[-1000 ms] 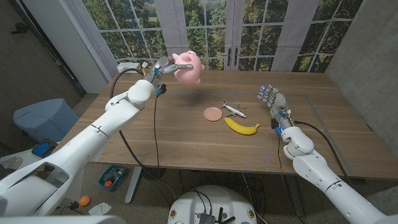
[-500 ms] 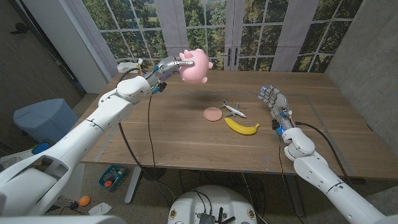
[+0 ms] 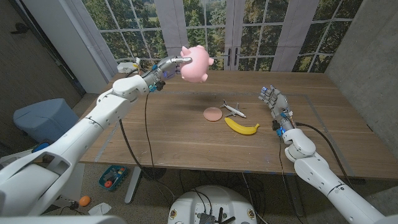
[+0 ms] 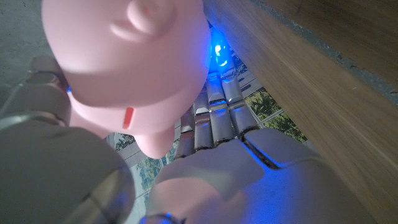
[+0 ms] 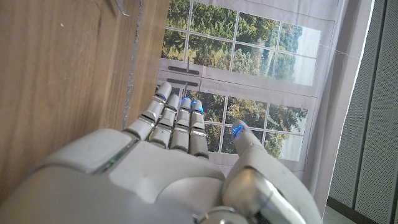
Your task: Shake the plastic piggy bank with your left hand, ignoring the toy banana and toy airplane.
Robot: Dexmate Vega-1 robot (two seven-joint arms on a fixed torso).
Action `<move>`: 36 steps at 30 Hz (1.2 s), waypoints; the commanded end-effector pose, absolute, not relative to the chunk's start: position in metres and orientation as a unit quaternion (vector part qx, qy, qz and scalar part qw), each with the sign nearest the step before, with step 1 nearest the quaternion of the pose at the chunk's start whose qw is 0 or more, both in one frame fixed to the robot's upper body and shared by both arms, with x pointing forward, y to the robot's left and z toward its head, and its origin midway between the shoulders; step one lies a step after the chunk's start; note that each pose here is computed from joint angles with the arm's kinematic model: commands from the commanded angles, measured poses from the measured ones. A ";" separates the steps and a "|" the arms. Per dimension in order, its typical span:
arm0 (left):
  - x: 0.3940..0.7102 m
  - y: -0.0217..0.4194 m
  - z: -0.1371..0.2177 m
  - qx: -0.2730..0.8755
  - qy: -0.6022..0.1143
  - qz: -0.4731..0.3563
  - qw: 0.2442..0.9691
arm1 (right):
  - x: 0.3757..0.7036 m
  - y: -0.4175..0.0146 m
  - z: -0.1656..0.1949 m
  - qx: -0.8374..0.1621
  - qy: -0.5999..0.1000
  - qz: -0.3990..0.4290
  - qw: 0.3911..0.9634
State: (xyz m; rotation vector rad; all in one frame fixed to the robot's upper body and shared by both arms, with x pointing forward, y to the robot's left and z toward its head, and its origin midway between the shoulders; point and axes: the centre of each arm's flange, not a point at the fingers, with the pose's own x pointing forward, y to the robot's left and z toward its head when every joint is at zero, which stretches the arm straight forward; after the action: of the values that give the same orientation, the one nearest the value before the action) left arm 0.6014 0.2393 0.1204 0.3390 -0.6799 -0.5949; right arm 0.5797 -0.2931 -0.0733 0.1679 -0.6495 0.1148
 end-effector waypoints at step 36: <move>0.559 0.221 0.099 0.356 -0.312 0.277 0.836 | 0.577 -0.294 -0.076 0.085 -0.320 0.058 0.942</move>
State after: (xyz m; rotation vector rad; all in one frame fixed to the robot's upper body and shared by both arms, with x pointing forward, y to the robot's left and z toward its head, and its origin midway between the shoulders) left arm 0.5741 0.2197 0.1005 0.7730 -0.6093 0.3225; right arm 0.5777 -0.2933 -0.0749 0.1722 -0.6508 0.1154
